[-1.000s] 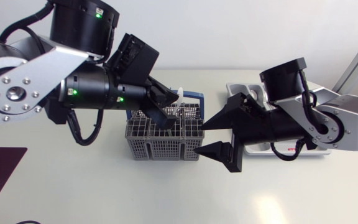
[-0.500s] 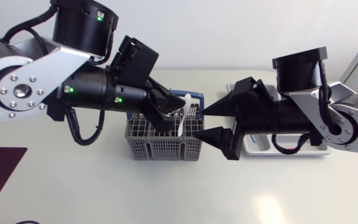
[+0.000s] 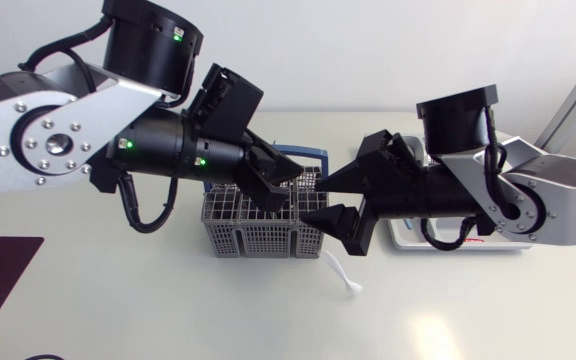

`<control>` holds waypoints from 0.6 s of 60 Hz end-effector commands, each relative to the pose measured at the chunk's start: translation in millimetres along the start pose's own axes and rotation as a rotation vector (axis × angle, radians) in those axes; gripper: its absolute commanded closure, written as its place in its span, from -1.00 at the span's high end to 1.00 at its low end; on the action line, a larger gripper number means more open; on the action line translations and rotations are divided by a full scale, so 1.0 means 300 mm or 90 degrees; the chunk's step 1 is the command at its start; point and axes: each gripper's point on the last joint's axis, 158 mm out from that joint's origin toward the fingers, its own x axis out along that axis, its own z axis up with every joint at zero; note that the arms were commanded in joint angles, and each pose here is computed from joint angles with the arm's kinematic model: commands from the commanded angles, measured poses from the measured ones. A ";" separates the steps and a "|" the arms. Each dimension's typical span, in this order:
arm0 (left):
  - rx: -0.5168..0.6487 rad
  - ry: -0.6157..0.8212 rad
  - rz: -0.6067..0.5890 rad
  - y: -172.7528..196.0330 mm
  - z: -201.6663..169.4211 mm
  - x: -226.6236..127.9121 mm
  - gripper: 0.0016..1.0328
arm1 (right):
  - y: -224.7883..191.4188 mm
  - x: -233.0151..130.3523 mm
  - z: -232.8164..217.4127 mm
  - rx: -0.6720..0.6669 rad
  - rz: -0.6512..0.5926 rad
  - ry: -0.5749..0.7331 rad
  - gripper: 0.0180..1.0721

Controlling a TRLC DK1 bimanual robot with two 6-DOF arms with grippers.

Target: Unload the cutlery basket into the drawer organizer.

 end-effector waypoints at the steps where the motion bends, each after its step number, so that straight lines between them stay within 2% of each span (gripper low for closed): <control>1: -0.008 0.003 -0.010 -0.002 0.005 0.018 -0.76 | 0.003 0.002 -0.014 0.015 0.002 0.004 0.61; 18: 0.052 0.071 -0.033 -0.028 -0.090 0.020 -0.66 | 0.014 -0.172 -0.128 -0.044 0.013 0.056 0.61; 26: 0.074 0.121 -0.054 -0.057 -0.145 0.051 -0.04 | 0.009 -0.232 -0.229 -0.072 0.025 0.117 0.63; 30: 0.088 0.138 -0.065 -0.077 -0.172 0.062 0.16 | 0.009 -0.264 -0.282 -0.083 0.039 0.148 0.63; 36: 0.103 0.161 -0.076 -0.100 -0.209 0.072 0.34 | 0.033 -0.297 -0.389 -0.105 0.086 0.205 0.63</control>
